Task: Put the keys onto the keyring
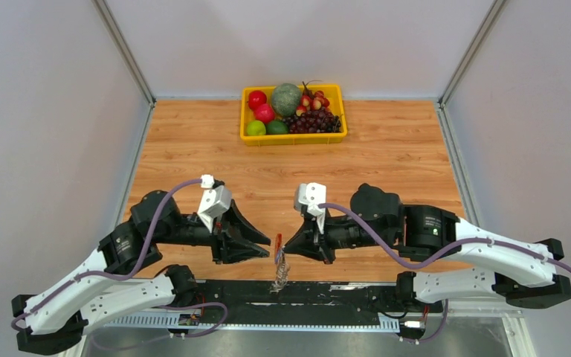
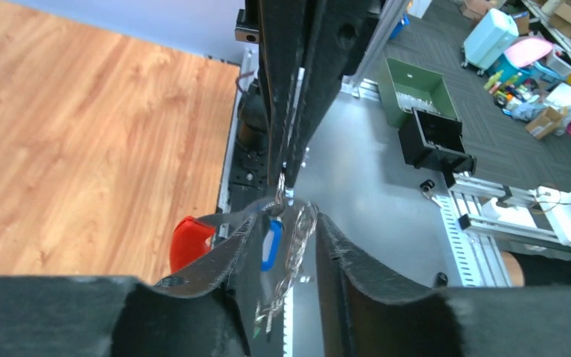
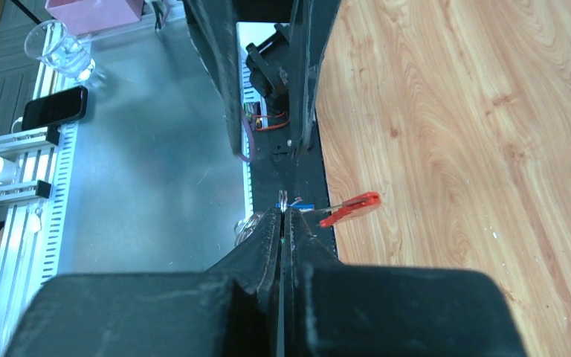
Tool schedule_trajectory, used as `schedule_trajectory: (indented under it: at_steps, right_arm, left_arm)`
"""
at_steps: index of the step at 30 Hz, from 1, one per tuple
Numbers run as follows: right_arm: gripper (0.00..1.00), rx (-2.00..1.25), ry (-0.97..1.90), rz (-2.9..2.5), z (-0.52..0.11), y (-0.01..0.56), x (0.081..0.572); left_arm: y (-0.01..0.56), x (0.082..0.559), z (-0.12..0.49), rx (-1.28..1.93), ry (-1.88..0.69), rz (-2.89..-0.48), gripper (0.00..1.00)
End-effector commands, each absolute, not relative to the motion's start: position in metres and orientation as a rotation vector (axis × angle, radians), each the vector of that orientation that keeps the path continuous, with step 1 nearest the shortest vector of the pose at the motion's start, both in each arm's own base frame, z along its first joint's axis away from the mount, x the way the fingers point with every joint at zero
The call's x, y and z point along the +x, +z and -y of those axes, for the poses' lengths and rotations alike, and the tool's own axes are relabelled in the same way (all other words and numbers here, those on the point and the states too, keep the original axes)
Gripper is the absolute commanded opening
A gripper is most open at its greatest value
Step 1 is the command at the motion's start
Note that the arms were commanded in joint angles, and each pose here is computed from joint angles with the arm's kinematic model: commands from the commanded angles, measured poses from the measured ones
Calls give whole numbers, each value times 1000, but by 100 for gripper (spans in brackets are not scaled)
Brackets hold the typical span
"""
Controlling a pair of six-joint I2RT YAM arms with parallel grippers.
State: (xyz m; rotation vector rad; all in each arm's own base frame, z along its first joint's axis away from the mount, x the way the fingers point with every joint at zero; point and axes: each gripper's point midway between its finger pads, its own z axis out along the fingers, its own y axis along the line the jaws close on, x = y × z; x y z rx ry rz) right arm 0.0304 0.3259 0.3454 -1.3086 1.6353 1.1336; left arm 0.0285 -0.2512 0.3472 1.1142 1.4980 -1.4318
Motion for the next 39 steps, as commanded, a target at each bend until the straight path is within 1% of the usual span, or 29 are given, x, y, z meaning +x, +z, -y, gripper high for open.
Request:
schedule_trajectory:
  at_steps: [1, 3, 5, 10, 19, 24, 39]
  right_arm:
    - [0, -1151, 1194, -1464, -319, 394, 38]
    - [0, -1108, 1193, -1436, -316, 402, 41]
    - [0, -1069, 1190, -1411, -314, 409, 45]
    - [0, -1005, 1193, -1296, -308, 425, 50]
    - [0, -946, 1183, -1041, -301, 444, 50]
    - [0, -848, 1195, -886, -297, 462, 51]
    - [0, -749, 1208, -716, -299, 478, 50]
  left_arm:
    - [376, 30, 244, 1041, -1424, -1335, 45]
    - [379, 32, 242, 1012, -1416, -1300, 49]
    - [382, 33, 241, 1000, -1416, -1273, 51]
    - [385, 38, 247, 976, -1418, -1255, 53]
    - [398, 45, 258, 949, -1434, -1189, 54]
    - [403, 46, 264, 940, -1452, -1158, 54]
    - [409, 51, 273, 917, -1475, -1132, 54]
